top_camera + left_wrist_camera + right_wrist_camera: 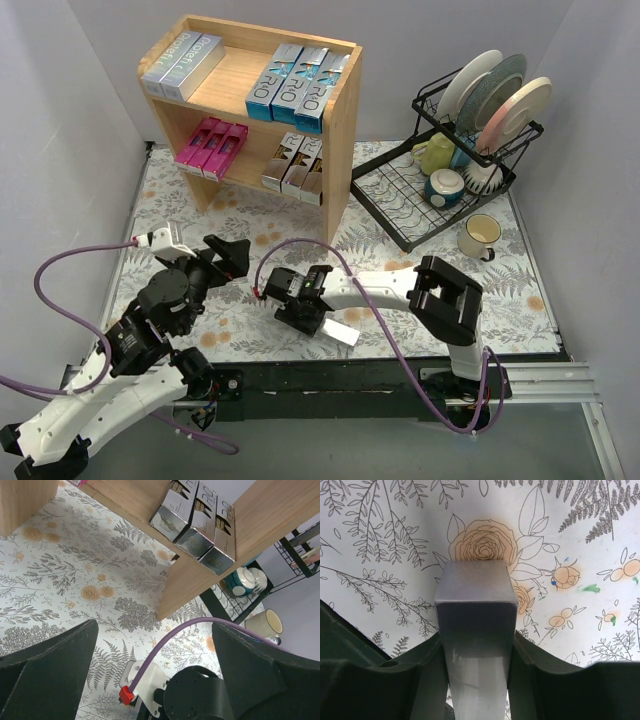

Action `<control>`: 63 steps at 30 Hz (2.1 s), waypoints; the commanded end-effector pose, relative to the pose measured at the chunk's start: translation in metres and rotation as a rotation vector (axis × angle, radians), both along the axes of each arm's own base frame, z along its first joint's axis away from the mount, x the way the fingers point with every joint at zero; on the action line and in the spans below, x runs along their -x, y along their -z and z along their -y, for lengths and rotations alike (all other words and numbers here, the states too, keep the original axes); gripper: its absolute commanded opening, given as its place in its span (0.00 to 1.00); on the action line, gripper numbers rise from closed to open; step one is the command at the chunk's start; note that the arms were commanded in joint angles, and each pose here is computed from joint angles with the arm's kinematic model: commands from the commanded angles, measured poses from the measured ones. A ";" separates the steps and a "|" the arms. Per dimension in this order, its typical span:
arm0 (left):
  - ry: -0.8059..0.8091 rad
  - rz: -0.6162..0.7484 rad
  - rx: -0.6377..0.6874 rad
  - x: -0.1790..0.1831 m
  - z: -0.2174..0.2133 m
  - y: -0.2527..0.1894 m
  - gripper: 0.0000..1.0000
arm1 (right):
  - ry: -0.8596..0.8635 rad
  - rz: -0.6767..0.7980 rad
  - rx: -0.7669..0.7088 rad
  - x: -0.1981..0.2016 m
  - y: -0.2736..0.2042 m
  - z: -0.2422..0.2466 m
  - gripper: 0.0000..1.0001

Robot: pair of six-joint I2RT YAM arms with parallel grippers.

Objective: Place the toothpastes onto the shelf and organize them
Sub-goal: Pick up the toothpaste from the center of the board.

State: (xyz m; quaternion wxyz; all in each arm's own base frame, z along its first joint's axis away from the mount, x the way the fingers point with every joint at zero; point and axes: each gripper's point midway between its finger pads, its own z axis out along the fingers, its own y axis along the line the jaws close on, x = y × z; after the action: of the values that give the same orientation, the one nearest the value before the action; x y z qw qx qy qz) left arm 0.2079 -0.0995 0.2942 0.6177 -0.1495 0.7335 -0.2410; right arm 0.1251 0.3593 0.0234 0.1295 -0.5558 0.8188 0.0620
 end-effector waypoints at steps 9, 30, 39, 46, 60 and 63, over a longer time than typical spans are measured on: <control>0.286 0.039 -0.139 -0.013 0.071 0.011 0.98 | 0.419 -0.096 -0.393 -0.056 -0.065 0.016 0.34; 0.728 0.178 -0.093 0.011 0.202 0.045 0.98 | 1.193 -0.104 -1.538 -0.127 -0.217 0.145 0.35; 0.717 0.291 -0.134 0.031 0.231 0.052 0.98 | 1.307 -0.101 -1.701 -0.124 -0.229 0.170 0.38; 0.714 0.359 -0.202 0.049 0.250 0.070 0.98 | 1.300 -0.090 -1.754 -0.120 -0.242 0.176 0.38; 0.612 0.589 -0.236 0.040 0.260 0.047 0.85 | 1.252 -0.130 -1.772 -0.114 -0.246 0.171 0.38; 0.602 0.605 -0.231 0.038 0.264 0.045 0.76 | 1.243 -0.136 -1.776 -0.112 -0.247 0.170 0.38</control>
State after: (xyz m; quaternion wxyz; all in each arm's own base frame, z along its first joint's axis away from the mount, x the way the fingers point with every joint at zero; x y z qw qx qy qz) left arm 0.1652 -0.3647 0.2209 0.6835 0.2439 0.5884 -0.3565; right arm 0.2399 0.1893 0.2362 0.4295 0.2636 0.6716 0.5431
